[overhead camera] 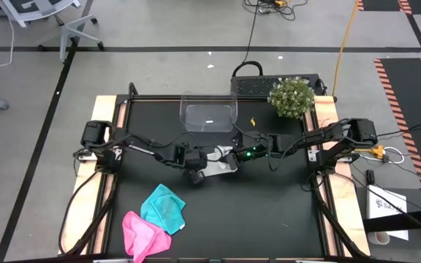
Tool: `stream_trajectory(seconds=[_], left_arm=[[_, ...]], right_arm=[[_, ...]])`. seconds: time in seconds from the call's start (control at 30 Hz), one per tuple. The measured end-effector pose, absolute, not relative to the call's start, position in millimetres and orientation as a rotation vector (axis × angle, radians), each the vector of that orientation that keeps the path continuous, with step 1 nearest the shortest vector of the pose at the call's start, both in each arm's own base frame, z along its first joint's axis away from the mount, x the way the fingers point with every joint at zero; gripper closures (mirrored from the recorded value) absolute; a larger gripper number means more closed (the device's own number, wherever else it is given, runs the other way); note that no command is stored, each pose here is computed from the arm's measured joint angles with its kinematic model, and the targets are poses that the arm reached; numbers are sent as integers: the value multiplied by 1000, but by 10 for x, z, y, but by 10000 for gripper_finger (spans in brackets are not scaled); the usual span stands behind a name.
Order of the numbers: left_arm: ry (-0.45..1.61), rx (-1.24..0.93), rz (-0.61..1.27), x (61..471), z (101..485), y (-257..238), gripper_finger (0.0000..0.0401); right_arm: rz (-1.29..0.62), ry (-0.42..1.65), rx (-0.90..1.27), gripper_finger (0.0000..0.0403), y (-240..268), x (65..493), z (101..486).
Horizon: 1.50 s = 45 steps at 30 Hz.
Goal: Fold microfiber towels
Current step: Fold the white microfiber towel
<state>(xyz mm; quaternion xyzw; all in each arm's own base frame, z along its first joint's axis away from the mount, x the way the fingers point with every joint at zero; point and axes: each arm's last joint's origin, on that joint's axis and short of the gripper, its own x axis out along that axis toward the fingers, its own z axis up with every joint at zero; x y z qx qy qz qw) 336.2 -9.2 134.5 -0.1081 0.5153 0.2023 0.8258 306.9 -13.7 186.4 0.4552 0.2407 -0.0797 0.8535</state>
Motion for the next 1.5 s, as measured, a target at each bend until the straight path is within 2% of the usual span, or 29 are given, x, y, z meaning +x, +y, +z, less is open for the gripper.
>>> stream_trajectory(seconds=[0.23, 0.47, 0.77, 0.9, 1.23, 1.5], left_arm=[[973, -241, 378, 3493, 1360, -101, 268], [983, -237, 387, 3481, 1359, -87, 268], [1009, -261, 441, 3263, 1710, -69, 268], [1030, -262, 452, 3224, 1726, -91, 268], [1247, -262, 539, 2992, 1642, -201, 268], [1252, -270, 544, 2976, 1642, -259, 268]], right_arm=[[-143, 521, 961, 403, -129, 3049, 1887], [-163, 540, 926, 403, -129, 2964, 1970], [-198, 595, 914, 403, -130, 2932, 1918], [-197, 595, 909, 403, -130, 2932, 1918], [-187, 568, 898, 403, -134, 2947, 1939], [-159, 528, 907, 403, -120, 3053, 1859]])
